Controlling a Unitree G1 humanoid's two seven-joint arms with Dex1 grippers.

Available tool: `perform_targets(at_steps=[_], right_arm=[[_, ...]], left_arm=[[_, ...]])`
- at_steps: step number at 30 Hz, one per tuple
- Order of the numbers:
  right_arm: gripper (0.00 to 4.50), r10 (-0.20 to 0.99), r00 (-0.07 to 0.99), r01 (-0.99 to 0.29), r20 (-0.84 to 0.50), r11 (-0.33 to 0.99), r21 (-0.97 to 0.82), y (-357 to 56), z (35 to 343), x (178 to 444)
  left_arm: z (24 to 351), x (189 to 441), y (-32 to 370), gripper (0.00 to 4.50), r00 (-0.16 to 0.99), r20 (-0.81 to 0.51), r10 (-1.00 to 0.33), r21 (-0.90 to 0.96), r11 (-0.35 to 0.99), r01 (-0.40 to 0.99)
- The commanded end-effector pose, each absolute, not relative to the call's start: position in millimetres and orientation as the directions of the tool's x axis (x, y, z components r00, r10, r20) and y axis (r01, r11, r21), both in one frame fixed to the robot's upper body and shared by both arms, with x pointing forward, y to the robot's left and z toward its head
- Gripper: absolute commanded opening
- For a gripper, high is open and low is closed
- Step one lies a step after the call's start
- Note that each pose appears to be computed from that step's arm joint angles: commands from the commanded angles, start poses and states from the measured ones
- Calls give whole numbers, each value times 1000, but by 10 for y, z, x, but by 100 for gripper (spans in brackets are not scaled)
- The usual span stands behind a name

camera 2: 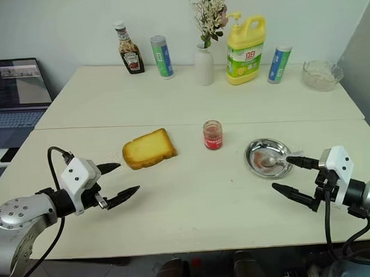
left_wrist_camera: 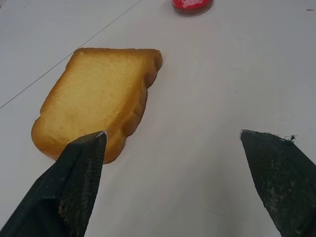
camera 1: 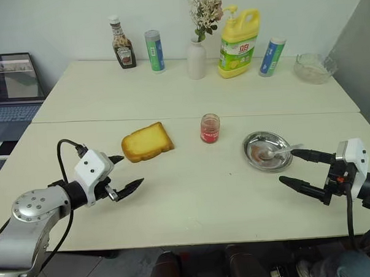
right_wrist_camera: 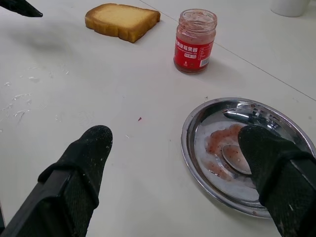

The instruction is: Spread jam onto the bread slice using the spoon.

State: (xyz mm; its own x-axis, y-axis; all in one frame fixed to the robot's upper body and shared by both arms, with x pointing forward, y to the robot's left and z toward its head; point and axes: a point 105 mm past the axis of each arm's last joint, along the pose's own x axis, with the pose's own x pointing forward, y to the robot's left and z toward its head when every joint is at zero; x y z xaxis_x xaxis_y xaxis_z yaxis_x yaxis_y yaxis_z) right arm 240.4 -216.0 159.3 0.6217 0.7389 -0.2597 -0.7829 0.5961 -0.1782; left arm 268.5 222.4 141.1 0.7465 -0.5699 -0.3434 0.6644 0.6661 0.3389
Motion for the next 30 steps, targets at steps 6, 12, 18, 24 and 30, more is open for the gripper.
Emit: perform_targets(at_steps=[6, 12, 18, 24, 30], right_arm=[[445, 736, 627, -779, -256, 592, -206, -2144, 1624, 2347], [445, 738, 623, -782, -260, 588, -205, -2122, 1606, 2340], [445, 764, 594, -804, -251, 571, -166, -2015, 1590, 2317], [445, 766, 593, -805, -247, 570, -165, -1977, 1608, 2340], [445, 810, 545, -838, -218, 512, -190, -1794, 1722, 2343]], left_arm=[[1482, 2716, 2167, 450, 737, -332, -589, 343, 652, 676], [1453, 2732, 2151, 450, 733, -324, -598, 356, 641, 680], [1427, 2758, 2189, 450, 761, -282, -584, 363, 669, 649], [1394, 2775, 2233, 450, 785, -270, -558, 372, 691, 620], [1434, 2985, 2550, 450, 912, -180, -368, 297, 864, 407]])
